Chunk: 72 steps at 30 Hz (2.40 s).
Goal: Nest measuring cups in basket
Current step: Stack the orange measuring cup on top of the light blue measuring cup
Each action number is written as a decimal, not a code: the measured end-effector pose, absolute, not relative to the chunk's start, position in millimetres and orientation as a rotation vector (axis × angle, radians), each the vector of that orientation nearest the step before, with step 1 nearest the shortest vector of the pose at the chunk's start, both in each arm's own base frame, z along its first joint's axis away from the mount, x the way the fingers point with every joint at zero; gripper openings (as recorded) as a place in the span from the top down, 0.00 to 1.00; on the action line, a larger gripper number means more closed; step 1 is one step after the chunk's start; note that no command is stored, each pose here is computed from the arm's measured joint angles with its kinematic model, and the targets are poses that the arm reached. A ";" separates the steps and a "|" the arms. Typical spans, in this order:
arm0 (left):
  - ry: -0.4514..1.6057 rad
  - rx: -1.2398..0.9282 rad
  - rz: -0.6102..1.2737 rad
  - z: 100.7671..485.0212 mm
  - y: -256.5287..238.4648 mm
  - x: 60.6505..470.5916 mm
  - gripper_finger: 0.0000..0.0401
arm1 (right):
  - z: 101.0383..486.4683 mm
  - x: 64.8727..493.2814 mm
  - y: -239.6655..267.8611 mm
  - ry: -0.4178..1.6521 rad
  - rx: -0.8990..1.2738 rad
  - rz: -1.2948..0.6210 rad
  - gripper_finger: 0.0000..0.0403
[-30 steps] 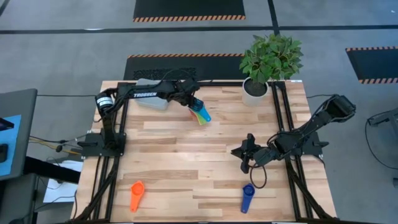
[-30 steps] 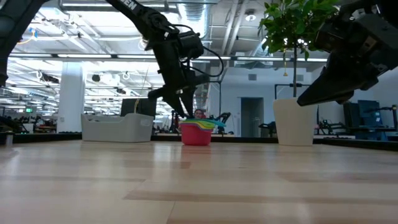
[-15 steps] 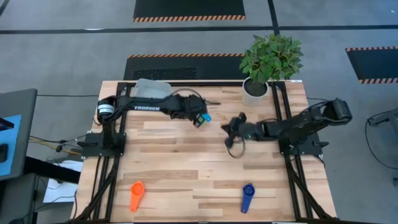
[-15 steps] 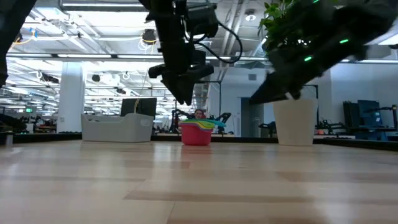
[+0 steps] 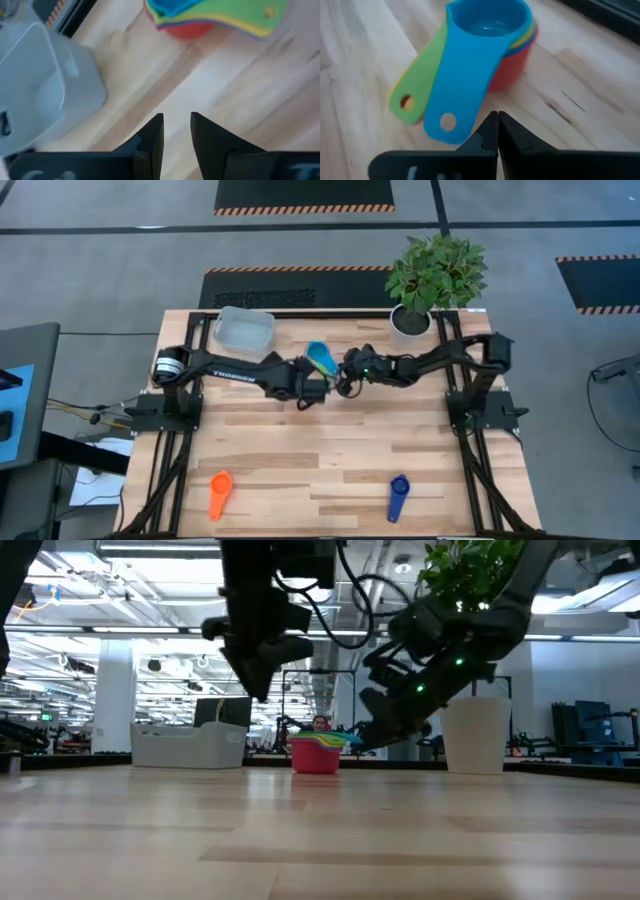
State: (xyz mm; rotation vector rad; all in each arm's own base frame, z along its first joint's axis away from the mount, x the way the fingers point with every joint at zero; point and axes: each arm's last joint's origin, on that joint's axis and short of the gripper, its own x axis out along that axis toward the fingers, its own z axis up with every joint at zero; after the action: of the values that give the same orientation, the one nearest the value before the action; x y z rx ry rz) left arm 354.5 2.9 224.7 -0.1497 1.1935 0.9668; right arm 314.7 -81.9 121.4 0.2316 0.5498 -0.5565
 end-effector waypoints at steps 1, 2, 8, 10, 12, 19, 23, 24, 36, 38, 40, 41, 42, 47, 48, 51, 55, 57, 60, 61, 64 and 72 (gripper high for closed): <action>1.202 -0.145 0.978 224.7 -1.4 352.2 0.79 | 120.7 318.1 -82.0 0.552 0.235 -0.537 0.93; 1.212 -0.142 0.987 224.8 -6.0 349.8 0.79 | 120.2 321.2 -80.9 0.555 0.237 -0.513 0.93; 1.251 -0.115 1.054 226.4 -34.0 334.3 0.80 | 121.5 330.6 -63.6 0.555 0.169 -0.420 0.95; 1.259 -0.107 1.071 227.2 -44.8 328.8 0.80 | 124.6 330.5 -58.3 0.558 0.158 -0.405 0.96; 1.264 -0.118 1.080 227.6 -55.6 324.3 0.80 | 128.0 330.2 -55.6 0.552 0.176 -0.404 0.96; 1.275 -0.193 1.036 227.1 -107.4 307.2 0.80 | 140.3 321.1 -49.6 0.604 0.200 -0.417 0.91; 1.303 -0.231 0.979 226.2 -143.0 291.6 0.80 | 150.3 318.7 -31.6 0.608 0.194 -0.367 0.91; 1.307 -0.241 0.967 226.0 -152.0 286.9 0.80 | 153.8 318.5 -25.6 0.600 0.193 -0.349 0.91; 1.372 -0.245 0.620 221.8 -259.6 213.2 0.80 | 164.6 312.5 55.6 0.580 0.178 -0.112 0.92; 1.356 -0.265 0.618 221.6 -268.1 203.7 0.80 | 164.7 311.3 62.3 0.580 0.190 -0.096 0.91; 1.336 -0.310 0.661 220.5 -273.3 196.7 0.80 | 164.8 310.5 66.9 0.580 0.202 -0.087 0.91; 1.327 -0.329 0.683 219.8 -275.3 193.8 0.80 | 165.1 310.3 68.6 0.577 0.207 -0.083 0.91; 1.319 -0.342 0.694 219.2 -277.5 191.1 0.80 | 165.4 310.2 69.6 0.573 0.214 -0.082 0.91; 1.282 -0.401 0.737 213.0 -282.0 183.0 0.80 | 165.7 310.4 70.3 0.568 0.248 -0.088 0.91; 1.277 -0.399 0.741 210.6 -282.3 180.8 0.80 | 165.7 310.4 70.3 0.568 0.249 -0.089 0.90; 1.269 -0.410 0.744 198.1 -282.0 176.4 0.80 | 165.6 310.4 70.4 0.568 0.254 -0.090 0.90; 1.314 -0.399 0.761 180.4 -278.4 167.9 0.80 | 165.4 310.3 70.8 0.570 0.267 -0.086 0.90; 1.322 -0.384 0.771 174.3 -275.6 165.3 0.80 | 165.4 310.2 70.8 0.571 0.268 -0.085 0.90; 1.287 -0.365 0.764 167.9 -272.6 164.6 0.80 | 165.0 310.1 70.8 0.575 0.267 -0.084 0.89; 1.267 -0.354 0.764 166.6 -271.4 164.7 0.80 | 164.9 310.0 70.8 0.576 0.267 -0.084 0.88; 1.248 -0.339 0.765 163.5 -269.1 164.1 0.80 | 164.6 309.5 72.0 0.580 0.265 -0.081 0.86; 1.251 -0.301 0.828 165.4 -268.5 147.5 0.76 | 164.5 306.9 82.5 0.585 0.255 -0.048 0.79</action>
State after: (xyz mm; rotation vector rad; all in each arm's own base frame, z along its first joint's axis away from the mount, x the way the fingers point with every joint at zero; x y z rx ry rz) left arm 147.5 -268.5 165.4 -0.3009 1.2511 0.8283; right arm 306.9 82.5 164.5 0.2549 0.5853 -0.0478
